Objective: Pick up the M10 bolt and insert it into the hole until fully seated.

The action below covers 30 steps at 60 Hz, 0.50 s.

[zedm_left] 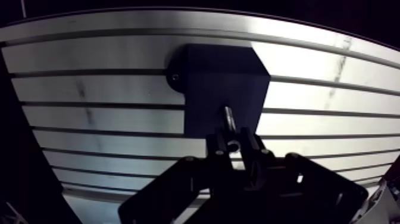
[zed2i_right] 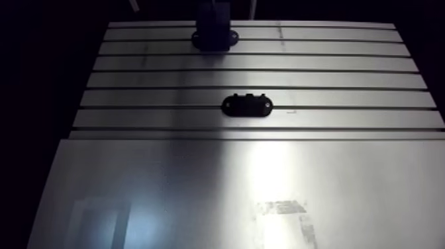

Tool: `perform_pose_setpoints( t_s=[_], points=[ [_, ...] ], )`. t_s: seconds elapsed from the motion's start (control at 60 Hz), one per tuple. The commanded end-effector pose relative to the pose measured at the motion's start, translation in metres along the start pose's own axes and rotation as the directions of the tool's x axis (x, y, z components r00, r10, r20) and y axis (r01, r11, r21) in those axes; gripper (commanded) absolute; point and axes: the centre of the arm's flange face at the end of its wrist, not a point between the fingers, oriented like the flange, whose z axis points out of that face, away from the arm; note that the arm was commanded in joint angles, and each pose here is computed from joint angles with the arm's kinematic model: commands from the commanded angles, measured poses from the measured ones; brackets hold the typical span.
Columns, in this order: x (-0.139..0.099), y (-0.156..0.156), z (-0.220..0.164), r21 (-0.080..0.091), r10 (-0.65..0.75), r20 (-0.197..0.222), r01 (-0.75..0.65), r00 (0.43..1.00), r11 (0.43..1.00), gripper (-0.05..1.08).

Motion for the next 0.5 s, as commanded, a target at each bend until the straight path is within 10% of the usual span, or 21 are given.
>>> perform_pose_setpoints(
  t_s=[0.017,0.5],
  points=[
    [0.0012,0.0002,-0.0018,-0.001,-0.001,-0.009,0.001,1.0,1.0,1.08],
    [0.0021,0.0,0.0034,0.0,0.0,0.0,0.0,1.0,1.0,1.08]
  ],
)
